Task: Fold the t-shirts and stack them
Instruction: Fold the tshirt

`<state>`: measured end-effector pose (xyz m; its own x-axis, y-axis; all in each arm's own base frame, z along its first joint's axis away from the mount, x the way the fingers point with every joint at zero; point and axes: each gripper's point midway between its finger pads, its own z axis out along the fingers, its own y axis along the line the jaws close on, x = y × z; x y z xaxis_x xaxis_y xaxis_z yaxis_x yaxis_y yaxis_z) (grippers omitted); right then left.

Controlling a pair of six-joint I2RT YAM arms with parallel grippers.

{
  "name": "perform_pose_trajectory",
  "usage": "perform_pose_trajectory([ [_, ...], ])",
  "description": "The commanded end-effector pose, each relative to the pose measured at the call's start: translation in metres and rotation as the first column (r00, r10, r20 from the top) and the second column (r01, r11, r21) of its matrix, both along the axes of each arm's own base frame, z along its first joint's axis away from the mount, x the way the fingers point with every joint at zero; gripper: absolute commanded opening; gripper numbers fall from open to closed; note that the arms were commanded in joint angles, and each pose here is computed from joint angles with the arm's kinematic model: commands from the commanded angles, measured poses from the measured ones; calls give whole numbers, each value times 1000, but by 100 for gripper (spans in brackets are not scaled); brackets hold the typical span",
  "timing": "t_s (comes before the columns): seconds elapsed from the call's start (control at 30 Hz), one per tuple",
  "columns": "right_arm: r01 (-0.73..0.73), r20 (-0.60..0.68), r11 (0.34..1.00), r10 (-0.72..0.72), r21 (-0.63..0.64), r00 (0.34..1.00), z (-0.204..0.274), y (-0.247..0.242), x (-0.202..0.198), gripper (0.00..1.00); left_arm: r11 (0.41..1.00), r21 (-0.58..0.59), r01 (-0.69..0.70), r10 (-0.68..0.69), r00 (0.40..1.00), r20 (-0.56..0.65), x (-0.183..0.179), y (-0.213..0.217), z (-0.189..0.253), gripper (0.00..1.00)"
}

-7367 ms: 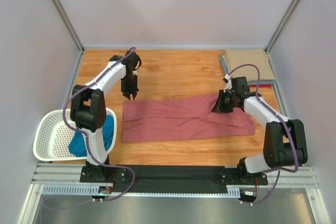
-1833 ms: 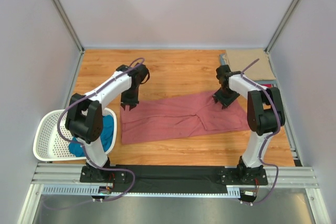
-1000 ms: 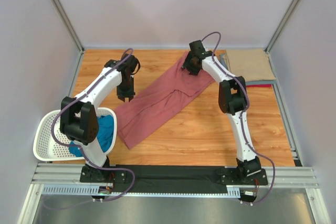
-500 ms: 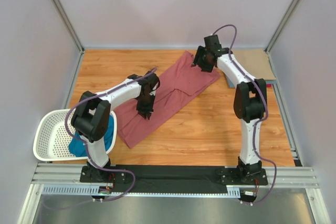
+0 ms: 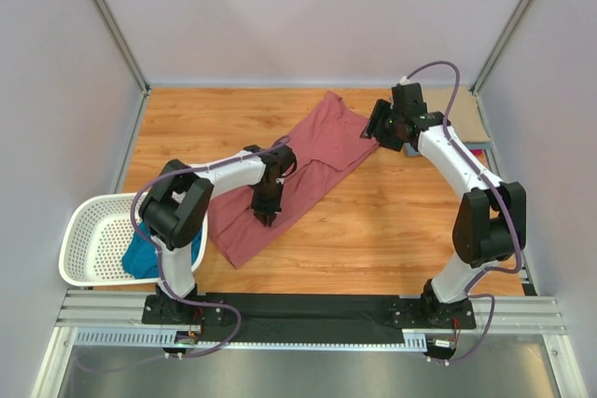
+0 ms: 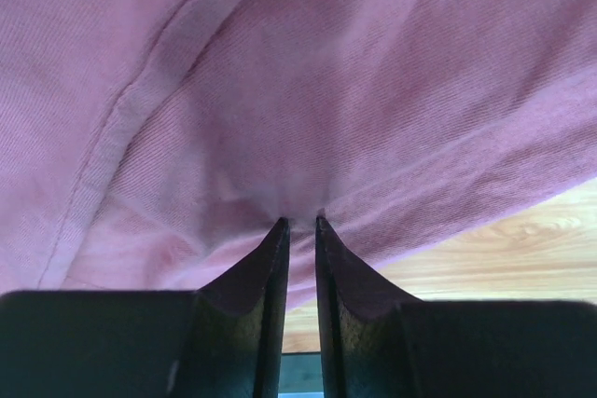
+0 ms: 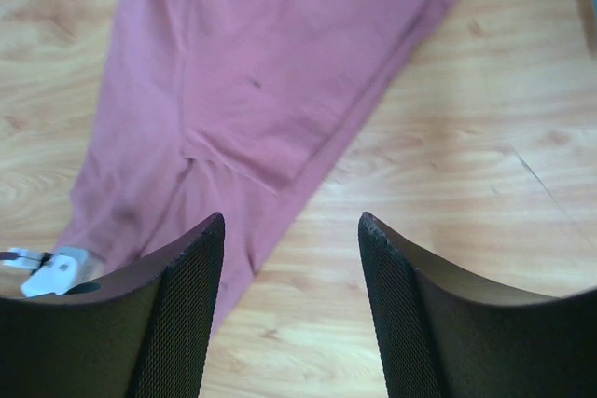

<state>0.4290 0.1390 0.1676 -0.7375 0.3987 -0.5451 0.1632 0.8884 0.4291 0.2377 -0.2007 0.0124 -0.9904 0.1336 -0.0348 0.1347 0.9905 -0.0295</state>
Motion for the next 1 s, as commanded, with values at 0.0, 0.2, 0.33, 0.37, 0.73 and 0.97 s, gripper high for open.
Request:
perform_pose_trajectory([
  [0.0,27,53,1000,-27,10,998,13,-12,-12,61,999,-26,-46,44,998,-51,-24,-19,-17,24],
  [0.2,66,45,996,-69,57,997,-15,-28,-20,59,995,-62,-77,73,995,-72,-46,-47,-7,24],
  [0.33,104,47,987,-111,126,993,-36,-37,-3,57,991,-94,-90,86,995,-45,-55,-50,13,27],
  [0.37,115,66,984,-124,134,990,-37,-39,5,56,991,-101,-89,87,996,-27,-53,-49,19,28],
  [0.73,255,25,951,-263,176,964,-90,-55,81,47,976,-163,145,-141,989,40,-81,-55,37,29],
  [0.97,287,-17,944,-288,161,957,-126,-63,98,45,990,-96,103,-105,994,-21,-105,-30,1,29],
])
